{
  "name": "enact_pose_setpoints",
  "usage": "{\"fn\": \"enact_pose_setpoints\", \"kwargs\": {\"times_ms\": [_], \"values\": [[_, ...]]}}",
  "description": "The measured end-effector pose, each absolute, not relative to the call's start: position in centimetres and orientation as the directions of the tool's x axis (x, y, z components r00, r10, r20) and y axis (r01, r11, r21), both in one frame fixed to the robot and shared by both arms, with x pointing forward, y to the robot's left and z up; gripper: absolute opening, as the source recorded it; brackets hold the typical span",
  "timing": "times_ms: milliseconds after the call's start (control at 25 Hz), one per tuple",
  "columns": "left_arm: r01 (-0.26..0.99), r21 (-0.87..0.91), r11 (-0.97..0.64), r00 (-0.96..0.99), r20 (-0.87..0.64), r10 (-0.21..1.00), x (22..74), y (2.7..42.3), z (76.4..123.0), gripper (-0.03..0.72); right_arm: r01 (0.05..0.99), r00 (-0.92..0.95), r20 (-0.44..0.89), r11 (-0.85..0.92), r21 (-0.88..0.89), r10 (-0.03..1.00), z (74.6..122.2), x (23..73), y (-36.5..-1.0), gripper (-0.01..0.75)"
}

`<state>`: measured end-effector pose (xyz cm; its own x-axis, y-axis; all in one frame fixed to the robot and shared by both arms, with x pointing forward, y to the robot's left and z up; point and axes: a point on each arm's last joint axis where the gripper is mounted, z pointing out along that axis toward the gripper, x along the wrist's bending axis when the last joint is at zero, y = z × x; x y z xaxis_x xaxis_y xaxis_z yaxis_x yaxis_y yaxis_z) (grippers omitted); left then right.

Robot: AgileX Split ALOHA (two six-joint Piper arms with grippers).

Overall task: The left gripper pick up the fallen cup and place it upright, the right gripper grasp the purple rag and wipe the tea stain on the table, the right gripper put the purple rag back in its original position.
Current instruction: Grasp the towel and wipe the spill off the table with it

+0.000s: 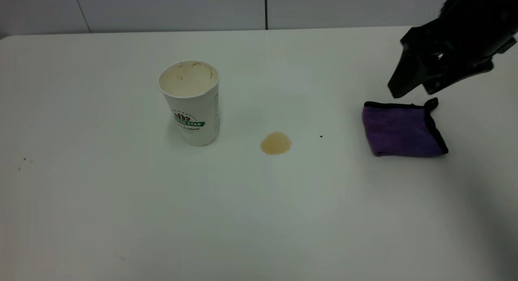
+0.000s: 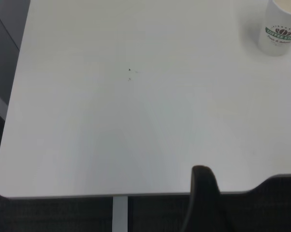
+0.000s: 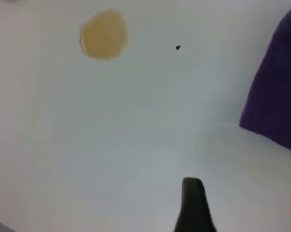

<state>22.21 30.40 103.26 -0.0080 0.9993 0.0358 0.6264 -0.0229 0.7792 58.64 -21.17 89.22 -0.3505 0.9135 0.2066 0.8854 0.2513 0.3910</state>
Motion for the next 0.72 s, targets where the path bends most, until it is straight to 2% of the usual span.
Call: {"fn": "enact_pose_setpoints", "kwargs": {"times_ms": [200,360,720], "values": [[0.627,0.779,-0.023,-0.008,0.036,0.999,22.2,30.4,103.3,0.516,0.92,-0.338,0.201,0.277,0.276,0.92,84.5,62.0,-20.2,0.592],[0.627,0.779,-0.023,-0.008,0.036,0.999,22.2,30.4,103.3,0.516,0.928,-0.337,0.122,0.308,0.208,0.934,82.3,64.0,-20.3,0.592],[0.627,0.779,-0.023,-0.008,0.036,0.999,22.2,30.4,103.3,0.516,0.917,-0.355,0.032,0.341,0.209,0.934,79.9,67.6,-20.3,0.592]]}}
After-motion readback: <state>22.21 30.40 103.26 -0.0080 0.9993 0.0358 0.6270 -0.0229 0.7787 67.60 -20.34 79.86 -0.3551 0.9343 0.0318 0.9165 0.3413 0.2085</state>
